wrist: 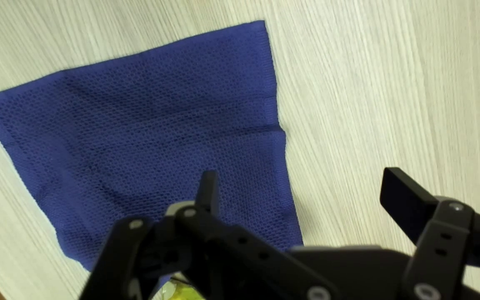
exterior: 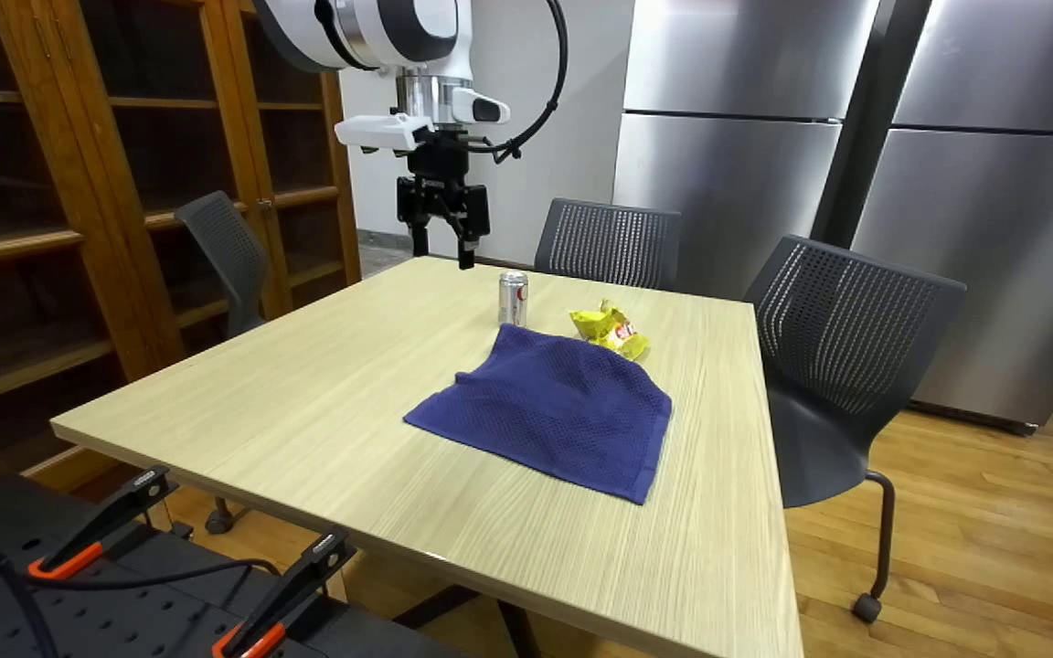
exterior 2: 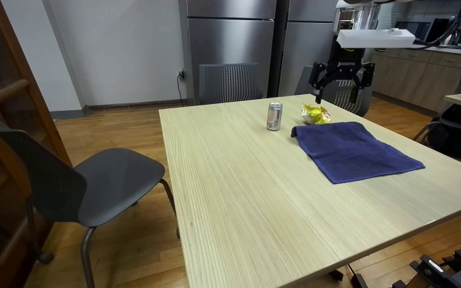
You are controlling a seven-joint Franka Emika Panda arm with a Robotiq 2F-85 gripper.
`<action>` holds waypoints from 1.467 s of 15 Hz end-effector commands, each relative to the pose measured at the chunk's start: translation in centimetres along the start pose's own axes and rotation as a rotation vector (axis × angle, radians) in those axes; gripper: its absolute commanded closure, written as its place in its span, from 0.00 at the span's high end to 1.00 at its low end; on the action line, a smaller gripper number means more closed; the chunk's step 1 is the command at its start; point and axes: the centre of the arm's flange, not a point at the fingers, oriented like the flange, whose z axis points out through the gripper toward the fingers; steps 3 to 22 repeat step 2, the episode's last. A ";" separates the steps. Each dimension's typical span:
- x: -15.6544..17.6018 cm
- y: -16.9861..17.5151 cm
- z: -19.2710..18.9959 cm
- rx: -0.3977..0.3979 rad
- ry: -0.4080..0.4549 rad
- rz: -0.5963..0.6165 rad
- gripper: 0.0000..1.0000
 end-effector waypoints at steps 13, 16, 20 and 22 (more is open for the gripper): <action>0.0 0.0 0.0 0.000 0.000 0.000 1.00; 0.0 0.0 0.0 0.000 0.000 0.000 1.00; 0.0 0.0 0.0 0.000 0.000 0.000 1.00; 0.0 0.0 0.0 0.000 0.000 0.000 1.00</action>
